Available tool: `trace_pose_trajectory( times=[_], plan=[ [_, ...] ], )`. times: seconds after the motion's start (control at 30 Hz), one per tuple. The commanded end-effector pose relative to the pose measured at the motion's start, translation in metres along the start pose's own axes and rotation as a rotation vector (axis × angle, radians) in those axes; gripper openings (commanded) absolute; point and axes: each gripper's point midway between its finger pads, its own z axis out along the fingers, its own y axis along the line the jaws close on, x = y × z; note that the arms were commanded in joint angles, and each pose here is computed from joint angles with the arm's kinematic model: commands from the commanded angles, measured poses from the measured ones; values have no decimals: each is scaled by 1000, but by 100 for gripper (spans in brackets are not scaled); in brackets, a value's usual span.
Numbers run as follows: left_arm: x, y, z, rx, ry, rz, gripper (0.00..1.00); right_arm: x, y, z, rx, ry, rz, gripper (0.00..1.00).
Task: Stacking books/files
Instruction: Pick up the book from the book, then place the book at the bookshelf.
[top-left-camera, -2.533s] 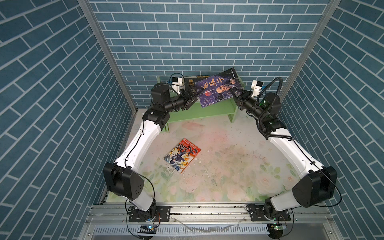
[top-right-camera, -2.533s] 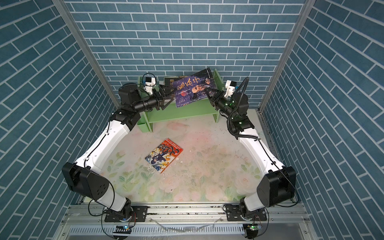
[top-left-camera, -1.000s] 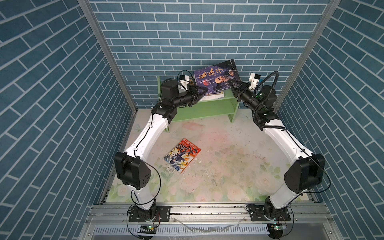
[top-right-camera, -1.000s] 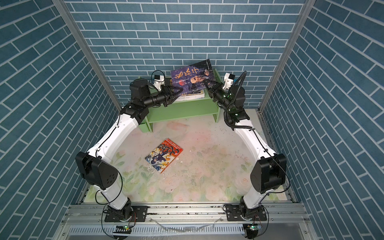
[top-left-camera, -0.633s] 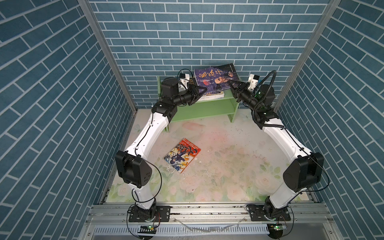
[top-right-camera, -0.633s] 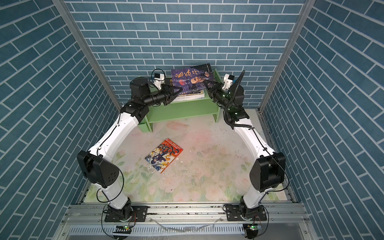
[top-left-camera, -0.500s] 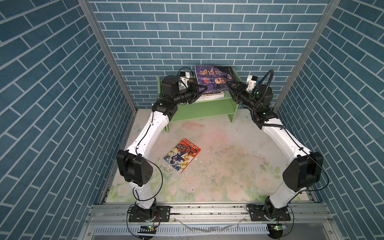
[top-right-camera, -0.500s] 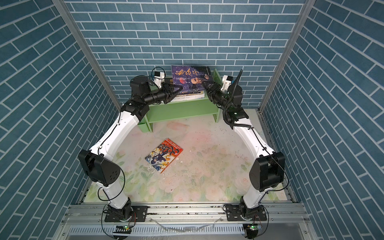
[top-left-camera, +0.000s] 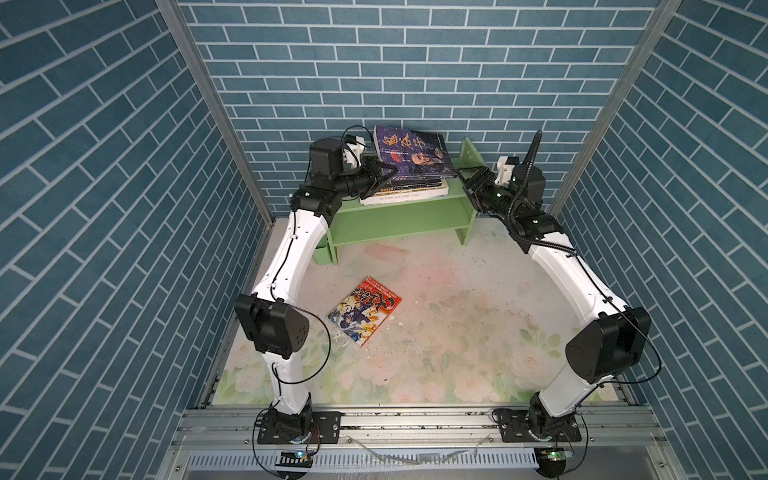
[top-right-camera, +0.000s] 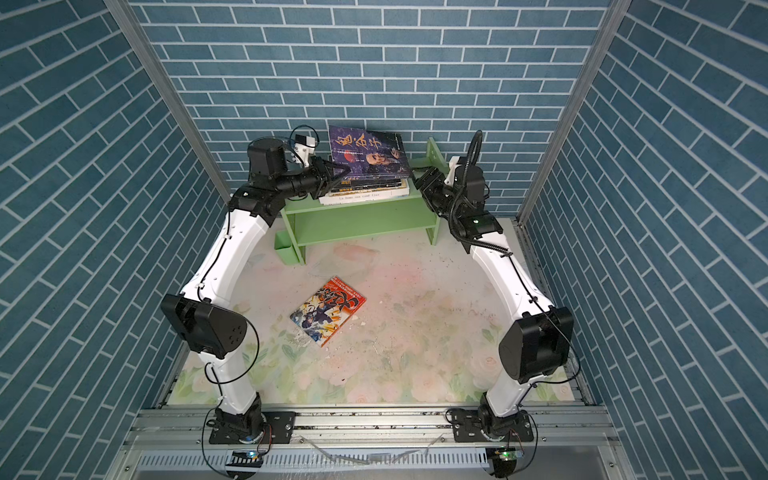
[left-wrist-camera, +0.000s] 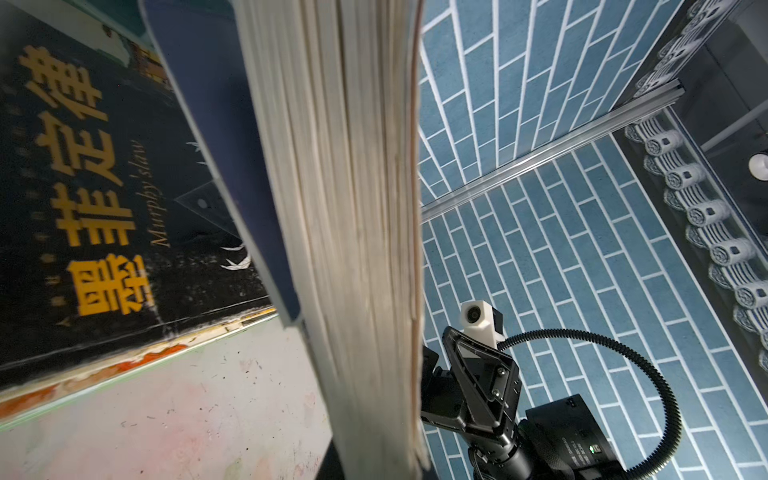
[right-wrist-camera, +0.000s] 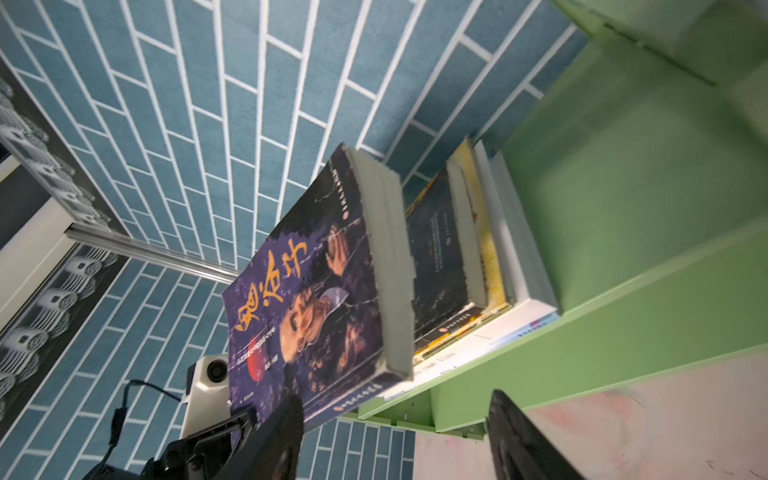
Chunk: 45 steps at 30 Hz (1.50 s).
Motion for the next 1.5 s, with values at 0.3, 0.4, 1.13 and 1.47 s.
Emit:
trace_pose_trajectory(
  times=[0.3,0.4,1.13,1.47],
  plan=[
    [-25,5,-1,25,-15,52,0,-7,1,-13,18,-36,-40,70],
    [-28,10,-1,17,-21,46,0,-7,0,-13,21,-40,-37,70],
    [-35,35,6,5,-13,1,0,-6,-8,-15,36,-59,-18,70],
    [-37,42,13,1,-12,-8,0,-7,-9,-16,48,-62,-30,70]
  ],
)
